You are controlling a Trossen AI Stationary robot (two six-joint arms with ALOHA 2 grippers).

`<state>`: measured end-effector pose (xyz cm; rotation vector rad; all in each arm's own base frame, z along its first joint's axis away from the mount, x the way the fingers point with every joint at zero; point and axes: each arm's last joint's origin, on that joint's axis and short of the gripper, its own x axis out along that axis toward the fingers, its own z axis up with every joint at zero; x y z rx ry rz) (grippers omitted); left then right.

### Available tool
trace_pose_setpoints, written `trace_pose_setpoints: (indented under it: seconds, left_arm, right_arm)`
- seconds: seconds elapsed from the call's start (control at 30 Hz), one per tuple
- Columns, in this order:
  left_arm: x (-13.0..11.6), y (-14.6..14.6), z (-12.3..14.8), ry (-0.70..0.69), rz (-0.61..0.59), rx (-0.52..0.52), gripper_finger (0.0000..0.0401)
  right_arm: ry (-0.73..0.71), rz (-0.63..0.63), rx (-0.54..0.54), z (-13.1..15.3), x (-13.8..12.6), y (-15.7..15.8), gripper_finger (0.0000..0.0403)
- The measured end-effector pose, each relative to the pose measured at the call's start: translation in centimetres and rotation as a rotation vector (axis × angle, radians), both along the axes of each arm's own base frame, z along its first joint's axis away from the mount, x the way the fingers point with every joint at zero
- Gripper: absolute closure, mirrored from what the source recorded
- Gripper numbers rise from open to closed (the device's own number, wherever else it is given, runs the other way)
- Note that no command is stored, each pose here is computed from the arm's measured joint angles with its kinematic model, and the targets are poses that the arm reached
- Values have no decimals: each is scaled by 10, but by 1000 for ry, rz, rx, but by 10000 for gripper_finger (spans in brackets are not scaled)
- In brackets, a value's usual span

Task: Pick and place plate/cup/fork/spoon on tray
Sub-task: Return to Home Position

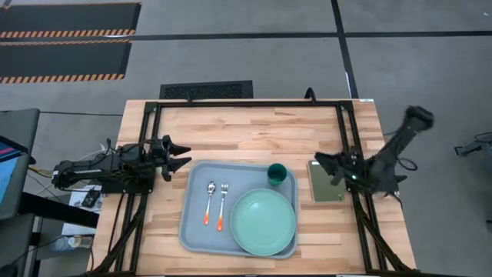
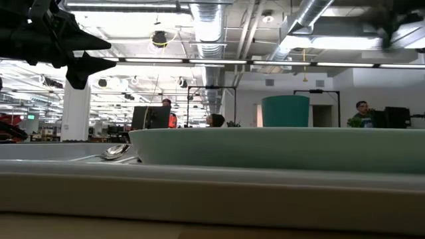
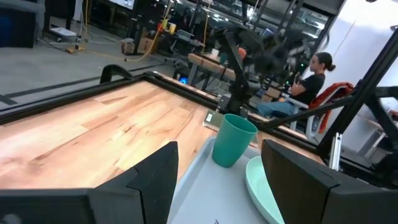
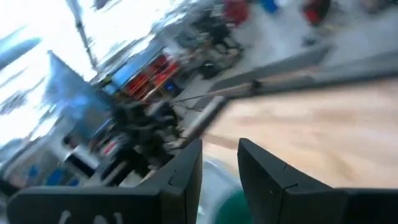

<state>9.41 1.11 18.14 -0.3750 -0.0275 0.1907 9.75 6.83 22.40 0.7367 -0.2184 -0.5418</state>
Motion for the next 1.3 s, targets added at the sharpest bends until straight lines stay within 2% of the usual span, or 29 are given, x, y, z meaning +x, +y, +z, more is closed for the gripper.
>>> trace_pose_setpoints:
  seconds: [0.07, 0.1, 0.17, 0.2, 0.23, 0.33, 0.53, 0.6, 0.73, 0.83, 0.93, 1.1, 1.3]
  left_arm:
    - [0, 0, 0, 0, -3, 2, 181]
    - [0, 0, 0, 1, -4, 7, 181]
    - [0, 0, 0, 4, -4, 21, 181]
    - [0, 0, 0, 6, -4, 30, 181]
    - [0, 0, 0, 8, -4, 40, 181]
    - [0, -1, 0, 11, -26, 63, 181]
    - [0, -3, 0, 10, -108, 68, 181]
    - [0, -3, 0, 10, -117, 70, 181]
    - [0, -4, 0, 15, -136, 109, 181]
    - [0, -5, 0, 16, -161, 136, 181]
    - [0, -6, -1, 28, -198, 154, 181]
    - [0, -7, -7, 94, -235, 182, 181]
    - [-1, -7, -10, 128, -239, 225, 181]
  right_arm:
    - [-24, 84, -109, 30, 17, -6, 274]
    - [-62, 151, -217, 45, 26, -10, 274]
    - [-155, 313, -535, 66, 43, -16, 274]
    - [-168, 355, -642, 69, 48, -21, 274]
    - [-146, 383, -680, 65, 52, -27, 274]
    - [-46, 378, -620, 49, 50, -50, 274]
    - [-211, 488, -759, 29, 24, -71, 274]
    - [-241, 452, -772, 23, 13, -75, 274]
    - [-205, 420, -714, -8, 2, -79, 274]
    - [-263, 383, -736, -12, -7, -78, 274]
    - [-205, 396, -713, -19, -9, -78, 274]
    - [-108, 425, -734, -27, -5, -78, 274]
    - [-5, 463, -692, -37, -2, -79, 274]
